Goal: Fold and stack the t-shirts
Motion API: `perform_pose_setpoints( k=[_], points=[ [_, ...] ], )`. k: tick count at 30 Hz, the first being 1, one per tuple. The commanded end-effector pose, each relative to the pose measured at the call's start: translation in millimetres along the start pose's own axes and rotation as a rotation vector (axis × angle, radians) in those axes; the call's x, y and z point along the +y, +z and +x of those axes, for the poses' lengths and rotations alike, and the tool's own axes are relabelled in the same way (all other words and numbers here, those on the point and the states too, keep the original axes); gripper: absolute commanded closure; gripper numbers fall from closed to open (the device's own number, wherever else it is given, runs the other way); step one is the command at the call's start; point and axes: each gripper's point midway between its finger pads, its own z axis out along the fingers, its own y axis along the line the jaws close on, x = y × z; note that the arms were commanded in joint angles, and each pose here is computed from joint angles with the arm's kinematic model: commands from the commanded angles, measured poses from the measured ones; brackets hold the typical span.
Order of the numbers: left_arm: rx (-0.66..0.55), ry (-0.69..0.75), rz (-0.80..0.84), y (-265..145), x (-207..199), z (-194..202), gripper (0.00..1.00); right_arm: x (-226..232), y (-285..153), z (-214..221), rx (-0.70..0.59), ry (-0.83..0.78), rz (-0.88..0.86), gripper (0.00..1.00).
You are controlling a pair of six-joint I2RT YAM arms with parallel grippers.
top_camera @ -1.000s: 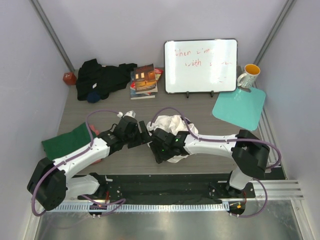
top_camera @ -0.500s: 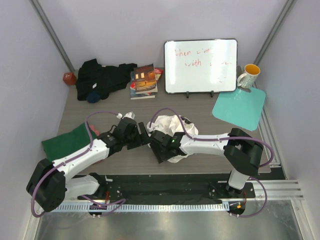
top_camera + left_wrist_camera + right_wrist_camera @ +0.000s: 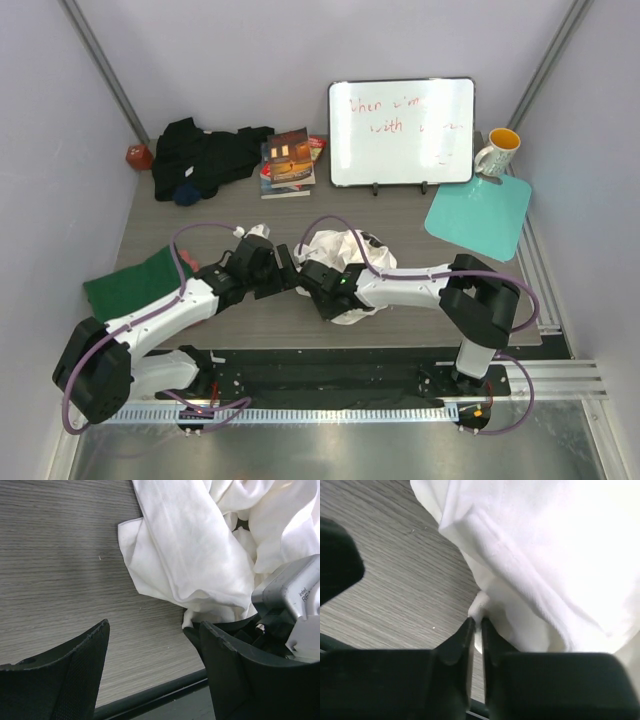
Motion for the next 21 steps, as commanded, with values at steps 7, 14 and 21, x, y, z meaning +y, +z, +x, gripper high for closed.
perform_pose_setpoints(
  k=[7,14,21],
  points=[
    [-0.040,-0.011,0.036,-2.3,-8.7,-10.2,0.27,10.4,-0.8,-7.2,-0.020,0.001,-0.043,0.99],
    [-0.068,-0.025,0.018,-7.0,-3.1,-13.5,0.27,13.7,-58.1,-59.5,-0.212,-0.007,-0.082,0.99],
    [-0.113,-0.087,-0.044,-11.8,13.7,-23.5,0.26,11.1,-195.2,-157.0,-0.573,0.006,-0.133,0.99]
  ],
)
